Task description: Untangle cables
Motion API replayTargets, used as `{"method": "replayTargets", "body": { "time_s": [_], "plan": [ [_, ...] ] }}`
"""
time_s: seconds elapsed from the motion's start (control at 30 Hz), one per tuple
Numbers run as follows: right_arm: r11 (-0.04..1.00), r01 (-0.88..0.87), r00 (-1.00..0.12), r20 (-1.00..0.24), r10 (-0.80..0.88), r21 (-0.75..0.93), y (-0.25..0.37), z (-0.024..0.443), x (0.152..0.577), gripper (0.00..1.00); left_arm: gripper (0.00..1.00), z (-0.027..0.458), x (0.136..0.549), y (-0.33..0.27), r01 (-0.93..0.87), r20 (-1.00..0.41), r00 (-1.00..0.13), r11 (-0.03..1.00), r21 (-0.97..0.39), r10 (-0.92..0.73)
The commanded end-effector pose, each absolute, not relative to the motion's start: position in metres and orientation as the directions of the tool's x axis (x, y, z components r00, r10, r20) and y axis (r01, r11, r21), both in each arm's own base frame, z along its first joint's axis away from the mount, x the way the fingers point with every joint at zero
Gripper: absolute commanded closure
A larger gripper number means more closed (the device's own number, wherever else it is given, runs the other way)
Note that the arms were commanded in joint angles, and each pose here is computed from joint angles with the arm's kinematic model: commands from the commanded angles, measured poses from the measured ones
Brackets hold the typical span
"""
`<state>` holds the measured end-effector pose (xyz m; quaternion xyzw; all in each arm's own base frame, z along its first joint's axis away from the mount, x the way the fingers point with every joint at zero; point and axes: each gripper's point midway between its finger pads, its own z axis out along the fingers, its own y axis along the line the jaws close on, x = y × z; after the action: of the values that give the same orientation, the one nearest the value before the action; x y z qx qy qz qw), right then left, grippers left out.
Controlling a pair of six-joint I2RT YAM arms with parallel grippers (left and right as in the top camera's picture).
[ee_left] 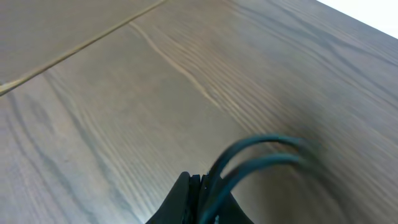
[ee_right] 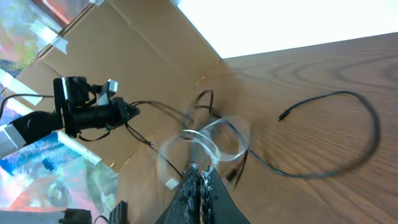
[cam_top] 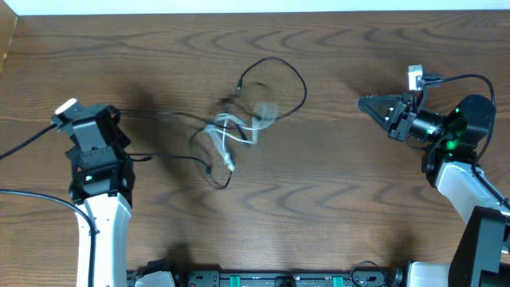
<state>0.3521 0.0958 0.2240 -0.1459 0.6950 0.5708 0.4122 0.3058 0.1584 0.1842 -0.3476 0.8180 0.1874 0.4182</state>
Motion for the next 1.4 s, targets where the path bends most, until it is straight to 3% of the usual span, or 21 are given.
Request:
{"method": "replayTargets", "body": {
  "time_s": [0.0, 0.1, 0.33, 0.47, 0.63, 0.73, 1.0, 1.2, 1.37],
  "plan": [
    [0.308, -0.669, -0.619, -0.736, 0.273, 0.677, 0.088, 0.226, 0.351, 0.99, 0.92, 0.192, 0.298, 0.171, -0.760, -0.827, -0.377, 0.650, 0.018, -0.418],
    [0.310, -0.665, -0.621, -0.733, 0.278, 0.680, 0.082, 0.225, 0.350, 0.99, 0.92, 0.190, 0.300, 0.169, -0.757, -0.818, -0.359, 0.653, -0.027, -0.449],
    [0.303, -0.668, -0.623, -0.733, 0.272, 0.680, 0.085, 0.225, 0.350, 0.98, 0.92, 0.181, 0.323, 0.132, -0.606, -0.764, -0.416, 0.777, -0.172, -0.494],
    [0.314, -0.665, -0.618, -0.736, 0.277, 0.677, 0.090, 0.225, 0.353, 0.79, 0.83, 0.180, 0.328, 0.118, -0.553, -0.744, -0.438, 0.804, -0.220, -0.504],
    [0.331, -0.662, -0.609, -0.740, 0.285, 0.672, 0.101, 0.224, 0.359, 0.46, 0.54, 0.171, 0.336, 0.094, -0.460, -0.694, -0.497, 0.836, -0.299, -0.522],
    [0.338, -0.661, -0.605, -0.742, 0.289, 0.670, 0.108, 0.224, 0.362, 0.38, 0.47, 0.162, 0.339, 0.085, -0.422, -0.664, -0.537, 0.847, -0.323, -0.520],
    [0.372, -0.669, -0.573, -0.766, 0.292, 0.643, 0.123, 0.223, 0.369, 0.25, 0.45, 0.137, 0.346, 0.063, -0.312, -0.603, -0.646, 0.883, -0.351, -0.468],
    [0.388, -0.671, -0.560, -0.775, 0.293, 0.632, 0.133, 0.223, 0.372, 0.16, 0.45, 0.123, 0.352, 0.042, -0.147, -0.626, -0.730, 0.958, -0.247, -0.274],
    [0.390, -0.681, -0.551, -0.784, 0.286, 0.620, 0.136, 0.223, 0.371, 0.16, 0.45, 0.116, 0.365, 0.020, -0.041, -0.648, -0.742, 0.976, -0.212, -0.172]
  ]
}}
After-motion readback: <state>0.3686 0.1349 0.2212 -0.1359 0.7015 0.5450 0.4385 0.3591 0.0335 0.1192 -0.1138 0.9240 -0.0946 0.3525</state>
